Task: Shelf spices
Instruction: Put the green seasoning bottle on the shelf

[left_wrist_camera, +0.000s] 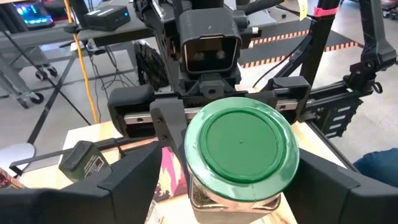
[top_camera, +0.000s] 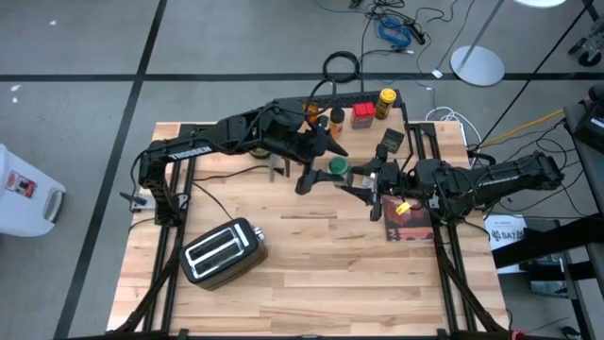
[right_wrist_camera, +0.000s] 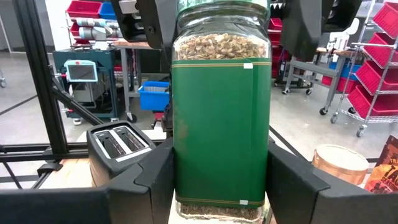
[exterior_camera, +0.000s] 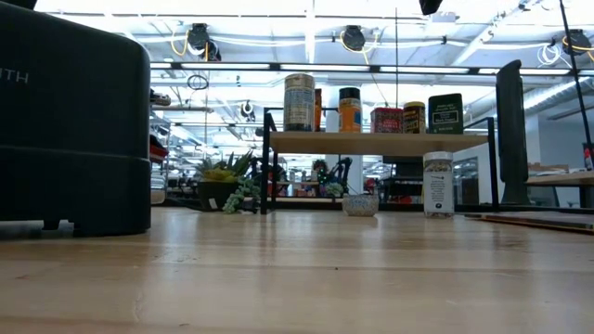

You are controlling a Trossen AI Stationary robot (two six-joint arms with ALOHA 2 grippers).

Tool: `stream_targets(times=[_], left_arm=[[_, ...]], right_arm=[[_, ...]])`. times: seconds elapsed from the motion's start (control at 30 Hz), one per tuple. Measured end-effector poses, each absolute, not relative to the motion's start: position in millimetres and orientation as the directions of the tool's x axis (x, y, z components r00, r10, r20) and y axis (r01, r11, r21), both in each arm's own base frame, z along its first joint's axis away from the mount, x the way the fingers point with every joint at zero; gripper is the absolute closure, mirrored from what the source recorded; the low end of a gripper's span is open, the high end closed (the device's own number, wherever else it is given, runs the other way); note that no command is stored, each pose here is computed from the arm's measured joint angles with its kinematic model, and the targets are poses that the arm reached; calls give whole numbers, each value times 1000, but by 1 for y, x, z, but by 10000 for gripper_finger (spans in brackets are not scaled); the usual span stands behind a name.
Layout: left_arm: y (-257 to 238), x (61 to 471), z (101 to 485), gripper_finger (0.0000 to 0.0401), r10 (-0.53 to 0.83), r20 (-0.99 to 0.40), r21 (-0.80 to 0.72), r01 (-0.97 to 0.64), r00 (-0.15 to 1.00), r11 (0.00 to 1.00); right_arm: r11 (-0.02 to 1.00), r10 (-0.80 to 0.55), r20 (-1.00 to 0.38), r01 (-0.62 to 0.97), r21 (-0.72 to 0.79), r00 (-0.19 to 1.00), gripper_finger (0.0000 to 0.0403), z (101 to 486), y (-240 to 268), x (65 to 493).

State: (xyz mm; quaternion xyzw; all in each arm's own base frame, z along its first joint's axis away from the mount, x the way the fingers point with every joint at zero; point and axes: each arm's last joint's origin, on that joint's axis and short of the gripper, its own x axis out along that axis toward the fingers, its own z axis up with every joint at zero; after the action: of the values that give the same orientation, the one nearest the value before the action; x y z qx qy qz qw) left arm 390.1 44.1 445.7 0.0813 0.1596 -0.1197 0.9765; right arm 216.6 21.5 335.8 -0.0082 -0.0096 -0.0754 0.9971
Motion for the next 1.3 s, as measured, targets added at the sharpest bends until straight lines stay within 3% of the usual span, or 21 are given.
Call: stream_targets(times=[0.43, 1.1, 1.3], left_arm=[[46, 390, 446, 193, -205, -333, 156, 269, 920, 950], [61, 388, 445, 195, -175, -334, 158, 238, 926, 959], [75, 386, 445, 196, -112, -332, 169, 176, 937, 970]], right_arm=[[984, -178, 11, 179, -23, 984, 213, 335, 21, 217], [968, -252, -31, 252, -13, 967, 212, 331, 18, 216], [946, -321, -95, 324, 19, 942, 183, 325, 8, 215]])
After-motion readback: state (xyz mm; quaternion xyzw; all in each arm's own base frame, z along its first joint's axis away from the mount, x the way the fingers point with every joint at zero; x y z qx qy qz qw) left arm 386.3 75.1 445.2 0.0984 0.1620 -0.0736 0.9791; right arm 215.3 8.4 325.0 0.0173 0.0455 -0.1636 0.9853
